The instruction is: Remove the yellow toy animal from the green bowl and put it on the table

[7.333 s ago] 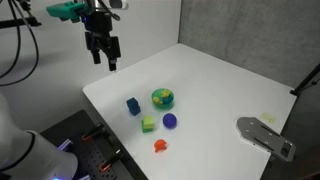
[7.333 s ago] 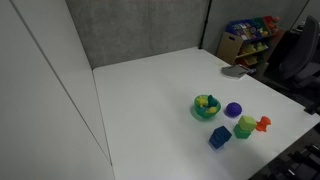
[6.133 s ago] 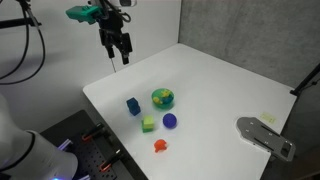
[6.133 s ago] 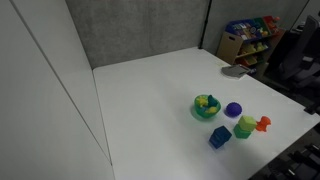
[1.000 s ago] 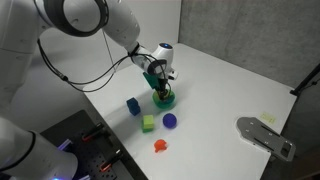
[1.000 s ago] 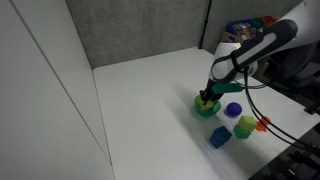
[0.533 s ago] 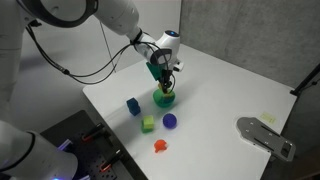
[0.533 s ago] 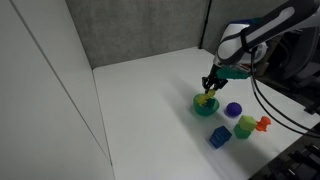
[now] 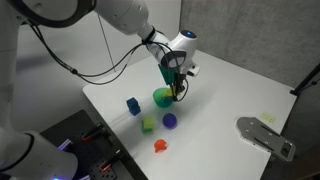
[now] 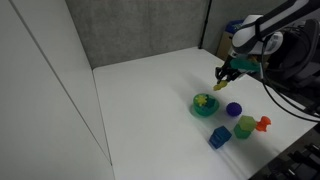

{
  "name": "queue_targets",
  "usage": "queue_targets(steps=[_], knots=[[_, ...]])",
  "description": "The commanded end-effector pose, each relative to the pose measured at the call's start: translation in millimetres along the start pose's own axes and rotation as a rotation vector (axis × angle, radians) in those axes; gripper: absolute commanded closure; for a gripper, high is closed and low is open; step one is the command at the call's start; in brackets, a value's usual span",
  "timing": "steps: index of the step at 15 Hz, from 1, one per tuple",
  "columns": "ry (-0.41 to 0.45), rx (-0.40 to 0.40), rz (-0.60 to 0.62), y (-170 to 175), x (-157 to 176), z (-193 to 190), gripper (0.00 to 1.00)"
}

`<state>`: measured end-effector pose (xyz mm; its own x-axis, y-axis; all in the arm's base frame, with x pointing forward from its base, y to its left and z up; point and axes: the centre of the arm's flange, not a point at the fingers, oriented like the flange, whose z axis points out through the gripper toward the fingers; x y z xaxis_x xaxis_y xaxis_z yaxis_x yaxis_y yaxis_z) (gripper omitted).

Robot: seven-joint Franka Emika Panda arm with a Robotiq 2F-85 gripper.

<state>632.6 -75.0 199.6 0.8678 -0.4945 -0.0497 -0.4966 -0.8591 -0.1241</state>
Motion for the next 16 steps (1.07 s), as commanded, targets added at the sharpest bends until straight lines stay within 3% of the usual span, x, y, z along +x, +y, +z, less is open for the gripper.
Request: queue_targets(steps=[1, 7, 16], knots=[[-0.016, 0.015, 0.046, 35, 22, 0, 0.87], [-0.083, 0.034, 0.121, 93, 42, 38, 0.87], [-0.139, 0.11, 0.097, 122, 53, 86, 0.87]])
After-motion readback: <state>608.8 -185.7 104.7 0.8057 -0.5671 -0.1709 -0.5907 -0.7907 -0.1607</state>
